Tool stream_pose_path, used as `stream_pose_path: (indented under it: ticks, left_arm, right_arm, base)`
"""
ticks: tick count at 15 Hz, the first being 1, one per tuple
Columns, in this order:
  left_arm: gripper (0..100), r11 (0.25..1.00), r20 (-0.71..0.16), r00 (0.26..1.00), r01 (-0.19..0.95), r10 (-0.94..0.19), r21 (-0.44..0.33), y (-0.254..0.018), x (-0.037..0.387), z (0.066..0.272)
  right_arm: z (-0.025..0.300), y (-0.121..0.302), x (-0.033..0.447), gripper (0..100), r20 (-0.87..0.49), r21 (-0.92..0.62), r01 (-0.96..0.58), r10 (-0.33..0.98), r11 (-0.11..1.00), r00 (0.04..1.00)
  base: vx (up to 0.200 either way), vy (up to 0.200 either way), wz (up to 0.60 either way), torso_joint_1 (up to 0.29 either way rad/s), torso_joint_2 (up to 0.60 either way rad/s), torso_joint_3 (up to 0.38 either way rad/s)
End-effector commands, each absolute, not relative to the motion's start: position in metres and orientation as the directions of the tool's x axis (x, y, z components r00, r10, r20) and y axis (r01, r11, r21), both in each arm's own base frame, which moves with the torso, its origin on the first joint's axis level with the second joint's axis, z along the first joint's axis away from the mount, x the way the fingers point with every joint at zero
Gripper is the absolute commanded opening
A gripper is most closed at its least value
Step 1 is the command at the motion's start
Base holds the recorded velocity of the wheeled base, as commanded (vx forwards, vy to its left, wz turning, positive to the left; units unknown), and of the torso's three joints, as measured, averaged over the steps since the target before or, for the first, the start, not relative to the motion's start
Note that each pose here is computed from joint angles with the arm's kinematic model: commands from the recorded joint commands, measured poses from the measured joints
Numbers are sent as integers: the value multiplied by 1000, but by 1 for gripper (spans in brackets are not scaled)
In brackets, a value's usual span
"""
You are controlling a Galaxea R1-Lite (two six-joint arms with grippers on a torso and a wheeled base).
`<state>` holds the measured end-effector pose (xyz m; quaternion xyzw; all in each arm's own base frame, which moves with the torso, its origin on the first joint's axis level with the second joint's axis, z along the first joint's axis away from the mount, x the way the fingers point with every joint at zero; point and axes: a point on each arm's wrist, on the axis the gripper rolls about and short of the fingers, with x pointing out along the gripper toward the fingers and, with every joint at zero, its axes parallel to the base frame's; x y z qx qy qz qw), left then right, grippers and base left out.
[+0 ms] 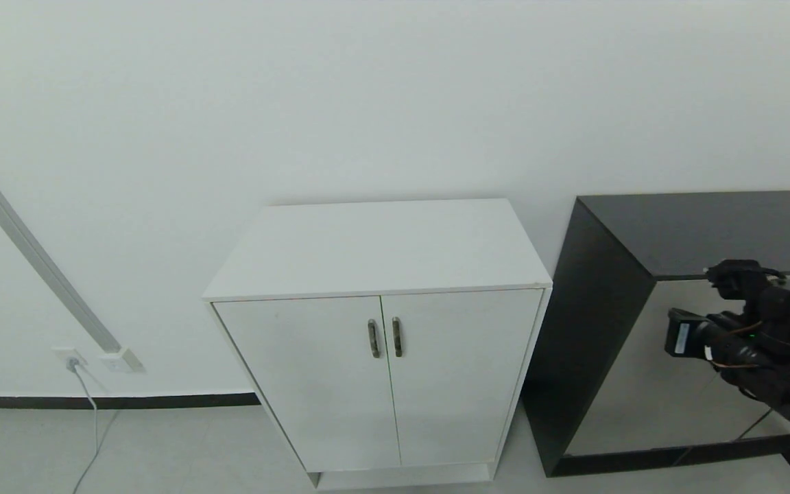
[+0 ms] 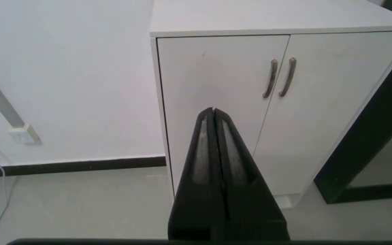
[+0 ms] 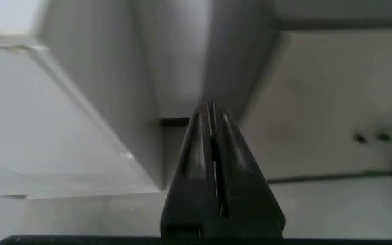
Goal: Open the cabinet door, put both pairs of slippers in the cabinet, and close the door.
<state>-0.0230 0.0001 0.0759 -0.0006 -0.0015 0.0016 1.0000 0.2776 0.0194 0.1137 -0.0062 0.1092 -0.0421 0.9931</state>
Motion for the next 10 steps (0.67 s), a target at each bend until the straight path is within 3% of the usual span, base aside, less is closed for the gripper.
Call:
stream_pose_path:
  ticks: [1,10]
  left_arm:
    - [0,1000,2,1000,-5,5,-2,0,-23,76]
    - [0,1000,2,1000,-3,3,-2,0,-23,76]
  right_arm:
    - [123,-6,240,0,-175,-32,171,-174,985,969]
    - [130,-10,118,0,-145,-52,209,-214,977,966]
  base:
    - [0,0,0,0,0,0]
    - [0,0,0,0,0,0]
